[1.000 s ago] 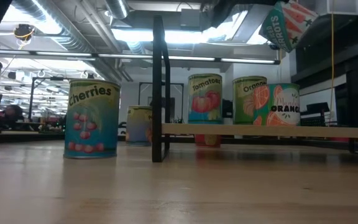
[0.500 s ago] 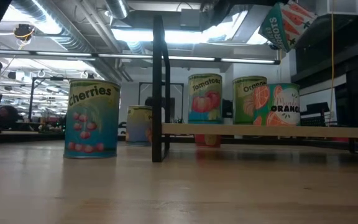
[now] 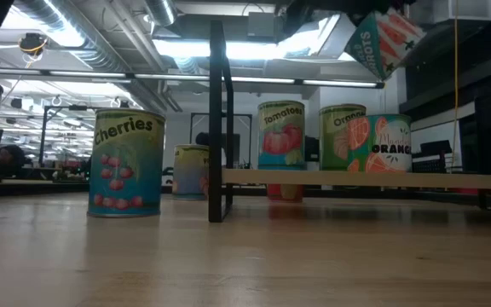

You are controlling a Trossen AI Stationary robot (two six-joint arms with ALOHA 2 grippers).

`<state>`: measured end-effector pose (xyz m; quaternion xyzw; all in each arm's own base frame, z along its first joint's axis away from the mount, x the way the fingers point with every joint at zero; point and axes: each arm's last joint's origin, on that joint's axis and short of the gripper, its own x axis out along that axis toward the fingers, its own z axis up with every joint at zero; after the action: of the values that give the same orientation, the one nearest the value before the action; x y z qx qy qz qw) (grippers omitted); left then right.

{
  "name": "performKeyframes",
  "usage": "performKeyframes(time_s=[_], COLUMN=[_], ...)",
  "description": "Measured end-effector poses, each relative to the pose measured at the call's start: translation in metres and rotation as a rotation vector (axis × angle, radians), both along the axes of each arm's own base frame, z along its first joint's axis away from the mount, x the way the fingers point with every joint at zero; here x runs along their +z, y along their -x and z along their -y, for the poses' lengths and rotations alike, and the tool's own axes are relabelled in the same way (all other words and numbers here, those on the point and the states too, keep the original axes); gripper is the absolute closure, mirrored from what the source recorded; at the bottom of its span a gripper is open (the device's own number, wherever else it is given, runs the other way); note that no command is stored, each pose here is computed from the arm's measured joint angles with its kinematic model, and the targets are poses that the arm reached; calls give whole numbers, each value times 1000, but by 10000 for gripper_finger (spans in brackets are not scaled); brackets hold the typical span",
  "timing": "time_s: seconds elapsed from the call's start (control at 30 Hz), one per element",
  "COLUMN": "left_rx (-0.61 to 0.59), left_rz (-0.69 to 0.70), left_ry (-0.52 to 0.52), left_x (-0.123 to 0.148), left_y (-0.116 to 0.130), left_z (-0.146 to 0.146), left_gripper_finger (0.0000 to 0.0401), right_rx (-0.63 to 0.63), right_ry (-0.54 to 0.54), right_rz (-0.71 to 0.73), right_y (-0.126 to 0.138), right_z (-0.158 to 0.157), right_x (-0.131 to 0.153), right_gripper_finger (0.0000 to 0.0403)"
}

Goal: Pick and place cans onto a shelf
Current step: Put the canned sliced carrots on the shelf

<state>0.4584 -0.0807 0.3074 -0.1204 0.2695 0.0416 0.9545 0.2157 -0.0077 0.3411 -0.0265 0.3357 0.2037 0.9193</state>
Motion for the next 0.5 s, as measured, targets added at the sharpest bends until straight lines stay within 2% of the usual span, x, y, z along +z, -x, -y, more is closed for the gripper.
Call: performKeyframes(time_s=[0.2,0.33,0.5], left_rx=[-4,-8,-12], left_rz=[-1,-3,-4], left_ry=[-6,-14,-21], left_x=[0,0,0], left_y=[0,0,0], left_z=[0,0,0], left_gripper_finger=[400,399,399], right_rx=[50,78,114], right_ry=[-87,-66,-34], right_rz=[-17,-19,-5], right_y=[-12,-17,-18], right_z=[-1,-1,-1], right_x=[-6,-10,-11], right_gripper_finger=[328,306,302])
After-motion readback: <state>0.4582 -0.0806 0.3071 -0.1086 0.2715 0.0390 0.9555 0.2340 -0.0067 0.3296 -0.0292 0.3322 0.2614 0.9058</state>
